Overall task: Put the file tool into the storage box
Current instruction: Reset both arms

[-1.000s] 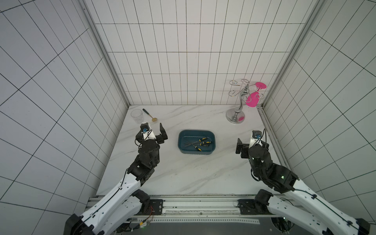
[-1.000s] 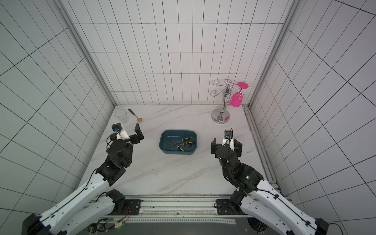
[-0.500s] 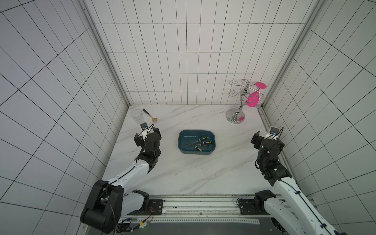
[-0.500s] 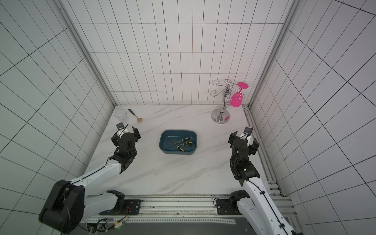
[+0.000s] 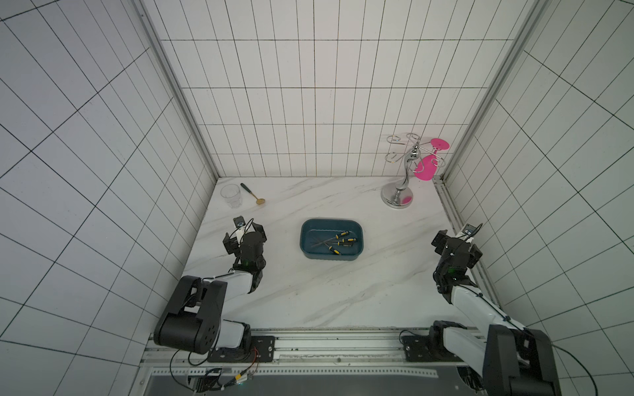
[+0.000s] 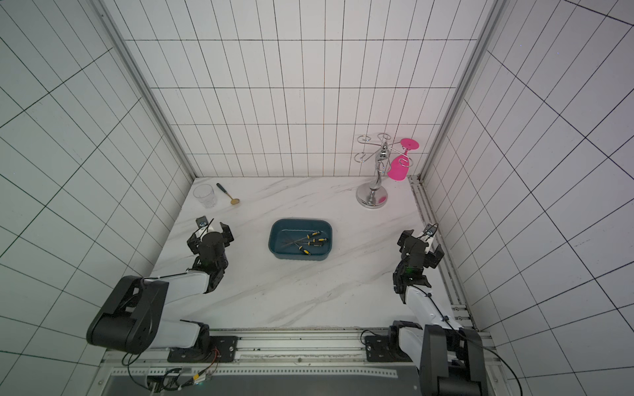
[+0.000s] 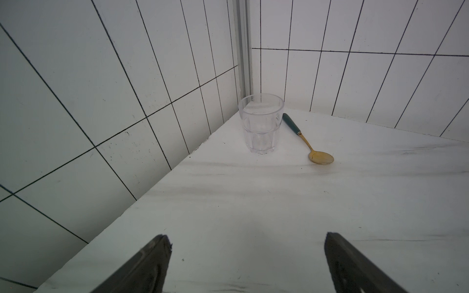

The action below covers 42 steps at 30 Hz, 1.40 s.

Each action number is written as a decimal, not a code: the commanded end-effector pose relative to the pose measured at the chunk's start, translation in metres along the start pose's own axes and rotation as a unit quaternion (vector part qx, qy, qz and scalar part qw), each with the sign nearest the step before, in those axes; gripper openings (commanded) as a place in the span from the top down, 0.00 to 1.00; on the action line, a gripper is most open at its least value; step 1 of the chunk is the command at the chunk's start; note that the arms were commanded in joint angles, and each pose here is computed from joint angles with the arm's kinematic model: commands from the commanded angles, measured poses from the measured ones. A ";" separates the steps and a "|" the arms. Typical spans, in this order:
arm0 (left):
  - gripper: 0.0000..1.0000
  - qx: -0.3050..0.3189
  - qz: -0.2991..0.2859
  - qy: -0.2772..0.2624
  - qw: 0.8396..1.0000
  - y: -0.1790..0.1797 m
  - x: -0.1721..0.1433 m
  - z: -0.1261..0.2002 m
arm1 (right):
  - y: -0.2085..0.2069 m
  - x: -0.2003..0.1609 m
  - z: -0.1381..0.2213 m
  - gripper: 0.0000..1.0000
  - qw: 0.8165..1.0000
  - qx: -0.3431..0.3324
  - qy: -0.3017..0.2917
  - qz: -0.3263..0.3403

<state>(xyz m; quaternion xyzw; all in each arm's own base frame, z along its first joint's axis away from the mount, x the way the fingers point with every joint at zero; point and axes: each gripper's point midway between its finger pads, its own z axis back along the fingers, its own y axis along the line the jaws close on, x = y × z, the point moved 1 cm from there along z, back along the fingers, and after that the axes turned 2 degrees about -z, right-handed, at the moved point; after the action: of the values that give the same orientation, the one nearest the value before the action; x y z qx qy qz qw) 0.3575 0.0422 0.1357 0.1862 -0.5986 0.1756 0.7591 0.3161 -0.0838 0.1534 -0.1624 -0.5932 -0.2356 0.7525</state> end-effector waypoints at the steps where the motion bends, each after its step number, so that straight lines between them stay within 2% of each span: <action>1: 0.02 -0.018 0.012 -0.042 0.999 -0.010 0.015 -0.007 | 0.000 0.004 -0.007 0.01 0.998 -0.003 -0.034 -0.059; 4: 0.01 -0.016 0.014 -0.048 0.999 -0.010 0.012 -0.015 | 0.010 -0.009 -0.015 0.01 0.999 0.019 -0.017 -0.044; 8: 0.01 -0.035 0.016 -0.021 0.999 -0.013 0.009 -0.024 | 0.013 -0.026 -0.020 0.01 0.999 0.028 -0.015 -0.041; 10: 0.01 -0.049 0.020 0.000 0.999 -0.014 0.006 -0.029 | 0.018 -0.023 -0.023 0.01 0.998 0.039 -0.028 -0.036; 12: 0.02 -0.054 0.025 0.014 0.998 -0.013 0.005 -0.035 | 0.024 -0.026 -0.023 0.01 0.998 0.054 -0.004 -0.025; 15: 0.02 -0.060 0.028 0.029 0.997 -0.013 0.003 -0.042 | 0.027 -0.025 -0.025 0.01 0.998 0.061 -0.014 -0.020; 18: 0.02 -0.062 0.028 0.032 0.997 -0.013 0.003 -0.042 | 0.047 -0.028 -0.027 0.01 0.994 0.110 0.006 0.011; 19: 0.02 -0.074 0.026 0.033 0.996 -0.016 0.002 -0.042 | 0.052 -0.031 -0.030 0.01 0.993 0.118 0.012 0.018; 20: 0.02 -0.113 0.017 0.037 0.993 -0.026 -0.001 -0.041 | 0.056 -0.033 -0.033 0.01 0.992 0.126 0.016 0.024; 21: 0.02 -0.147 0.009 0.039 0.988 -0.034 -0.004 -0.039 | 0.059 -0.039 -0.035 0.01 0.991 0.128 0.024 0.030; 22: 0.02 -0.154 0.008 0.036 0.987 -0.036 -0.004 -0.038 | 0.059 -0.042 -0.036 0.01 0.991 0.127 0.024 0.029; 24: 0.02 -0.155 0.008 0.036 0.987 -0.036 -0.005 -0.038 | 0.058 -0.041 -0.039 0.01 0.992 0.122 0.012 0.024; 31: 0.02 -0.163 0.009 0.043 0.986 -0.037 -0.006 -0.040 | 0.067 -0.045 -0.047 0.01 0.990 0.123 0.053 0.048; 38: 0.01 -0.174 0.012 0.027 0.984 -0.038 -0.009 -0.037 | 0.068 -0.045 -0.047 0.01 0.990 0.120 0.047 0.051; 42: 0.02 -0.172 0.011 0.035 0.984 -0.038 -0.008 -0.037 | 0.068 -0.045 -0.047 0.01 0.990 0.120 0.048 0.051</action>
<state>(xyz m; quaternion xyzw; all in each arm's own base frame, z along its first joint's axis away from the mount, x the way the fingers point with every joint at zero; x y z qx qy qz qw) 0.4048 0.0275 0.1177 0.0416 -0.5937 0.0912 0.7984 0.3767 -0.0463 0.0971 -0.0868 -0.5696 -0.1372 0.8057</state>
